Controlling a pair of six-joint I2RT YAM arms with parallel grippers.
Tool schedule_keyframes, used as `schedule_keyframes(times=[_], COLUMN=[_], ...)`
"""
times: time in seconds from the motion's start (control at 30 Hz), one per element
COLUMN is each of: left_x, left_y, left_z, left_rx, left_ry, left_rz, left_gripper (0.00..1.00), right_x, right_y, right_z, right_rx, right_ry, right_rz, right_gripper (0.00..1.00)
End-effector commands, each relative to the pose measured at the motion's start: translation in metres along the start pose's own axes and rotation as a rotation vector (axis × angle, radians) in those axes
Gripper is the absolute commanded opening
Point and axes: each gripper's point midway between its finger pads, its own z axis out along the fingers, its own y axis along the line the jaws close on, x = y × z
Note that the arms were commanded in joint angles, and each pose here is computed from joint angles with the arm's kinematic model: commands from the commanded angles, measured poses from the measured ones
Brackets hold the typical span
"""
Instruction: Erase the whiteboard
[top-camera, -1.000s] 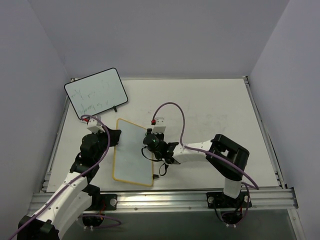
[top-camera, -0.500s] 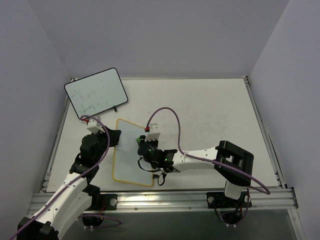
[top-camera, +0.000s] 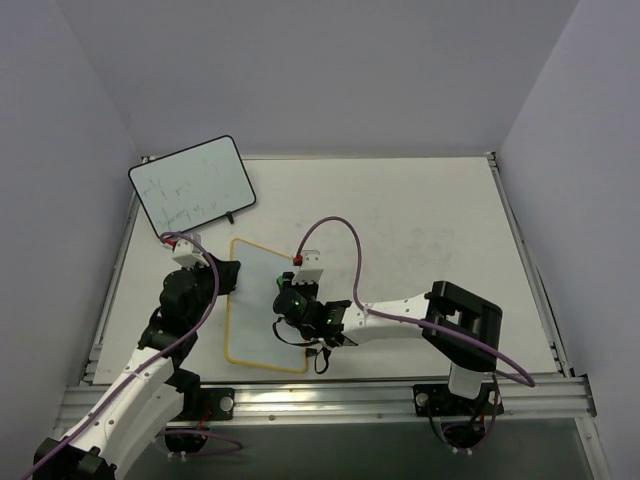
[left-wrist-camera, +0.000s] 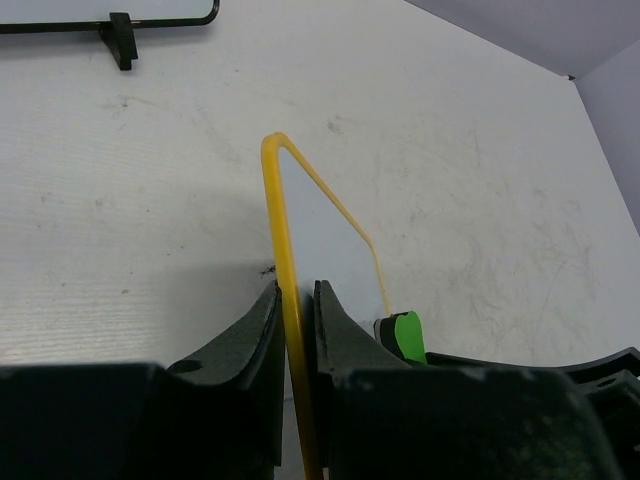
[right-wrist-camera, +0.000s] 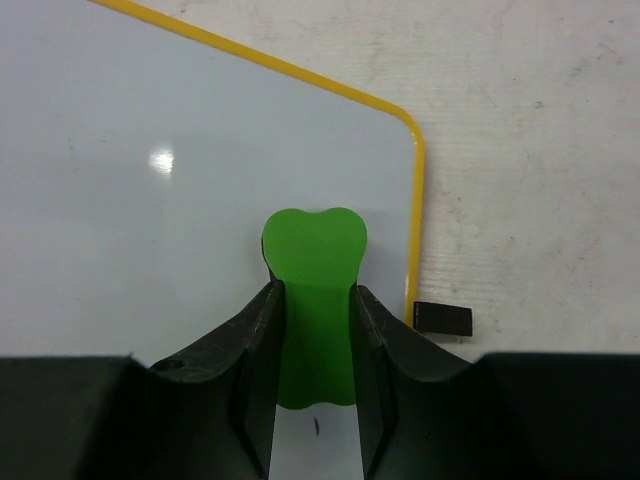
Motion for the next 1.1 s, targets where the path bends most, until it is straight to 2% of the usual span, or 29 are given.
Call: schedule_keyframes(times=[0.0,0.2,0.43,0.8,1.07], left_x=[-0.022,-0.021,-0.02,-0.021,-0.028], left_y=[-0.035,-0.034,-0.034,-0.036,-0.031], left_z=[-0.005,-0.005,-0.004,-0.003,-0.004], left_rx=[0.155,0.154,0.151,0.16,0.133], left_ry=[-0.072,-0.071,-0.067,-0.073,-0.115], left_rz=[0.085,0.086,0.088,0.093,0.103], left_gripper=[0.02,0.02,0.02,0.02,0.02], right_x=[0.053,0.06,0.057,0.033,0.041], right_y=[-0.039,-0.059,-0.06,0.007,0.032], right_z=[0.001,0.005,0.004,-0.032,-0.059], right_rx=[0.115,0.173,0.181,-0.029,-0.09], right_ry=[0.131,0.143,0.13,0.117,0.117], right_rz=[-0.122,-0.141,-0.155,-0.148,-0.141], right_gripper=[0.0,0.0,0.0,0.0,0.0])
